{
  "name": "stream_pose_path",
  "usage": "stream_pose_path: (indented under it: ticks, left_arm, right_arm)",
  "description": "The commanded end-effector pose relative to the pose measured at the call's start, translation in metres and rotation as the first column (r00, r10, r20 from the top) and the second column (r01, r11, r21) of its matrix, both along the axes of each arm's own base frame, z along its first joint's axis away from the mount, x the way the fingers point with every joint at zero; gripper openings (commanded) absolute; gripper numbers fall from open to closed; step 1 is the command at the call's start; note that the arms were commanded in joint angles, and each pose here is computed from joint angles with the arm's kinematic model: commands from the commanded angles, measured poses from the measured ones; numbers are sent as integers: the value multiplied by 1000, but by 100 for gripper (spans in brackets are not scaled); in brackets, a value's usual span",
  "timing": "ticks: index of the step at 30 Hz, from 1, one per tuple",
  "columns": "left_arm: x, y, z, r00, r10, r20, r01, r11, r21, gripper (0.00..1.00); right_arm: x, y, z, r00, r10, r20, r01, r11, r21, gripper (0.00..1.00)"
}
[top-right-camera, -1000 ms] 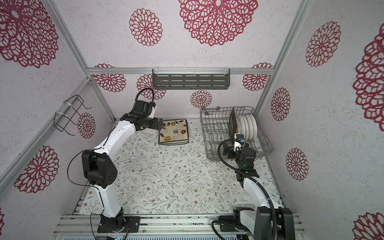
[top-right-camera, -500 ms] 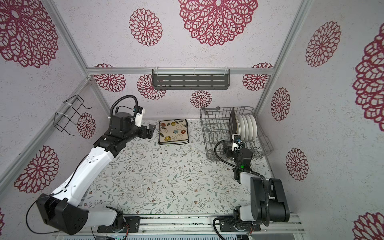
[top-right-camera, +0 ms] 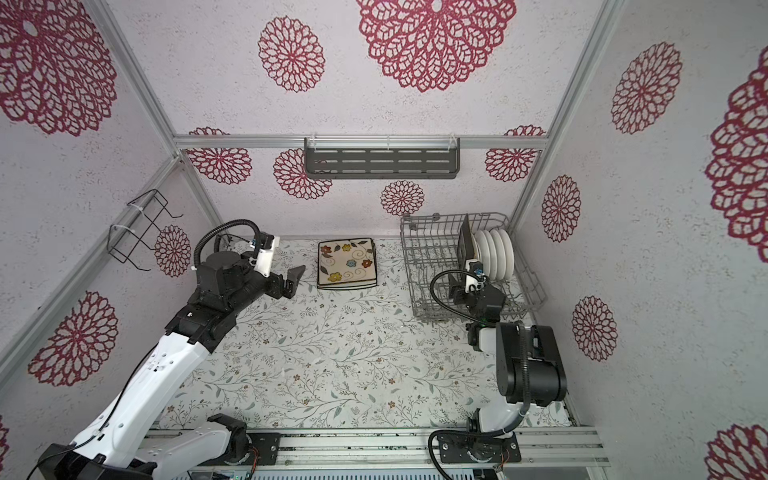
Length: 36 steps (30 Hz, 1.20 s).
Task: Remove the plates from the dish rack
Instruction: 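Move the right gripper to the dark square plate in the rack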
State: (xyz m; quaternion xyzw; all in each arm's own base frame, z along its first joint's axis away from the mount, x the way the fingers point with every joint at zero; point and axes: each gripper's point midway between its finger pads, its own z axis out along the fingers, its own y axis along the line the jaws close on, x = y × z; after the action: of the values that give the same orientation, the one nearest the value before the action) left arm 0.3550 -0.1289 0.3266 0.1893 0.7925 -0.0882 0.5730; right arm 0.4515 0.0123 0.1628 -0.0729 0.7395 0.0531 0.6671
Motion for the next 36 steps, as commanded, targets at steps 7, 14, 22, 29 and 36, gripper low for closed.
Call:
stream_pose_path:
  ticks: [7, 14, 22, 29, 36]
  left_arm:
    - [-9, 7, -11, 998, 15, -57, -12, 998, 59, 97]
    - [-10, 8, -14, 997, 22, -73, -18, 998, 60, 98]
    - [-8, 8, -17, 996, 27, -82, -22, 997, 69, 97]
    - [-9, 11, -21, 991, 41, -125, -30, 996, 89, 97]
    - [-7, 9, -27, 990, 37, -133, -25, 996, 88, 97]
  right_arm:
    - [23, -3, 23, 996, 12, 84, -13, 1000, 1, 71]
    - [29, -1, 20, 997, 33, 71, -35, 999, 24, 62]
    - [37, 0, 21, 997, 35, 67, -39, 997, 67, 50]
    - [50, -2, 23, 999, 24, 42, -29, 993, 113, 50]
    - [61, -1, 26, 999, 33, 16, -35, 986, 161, 60]
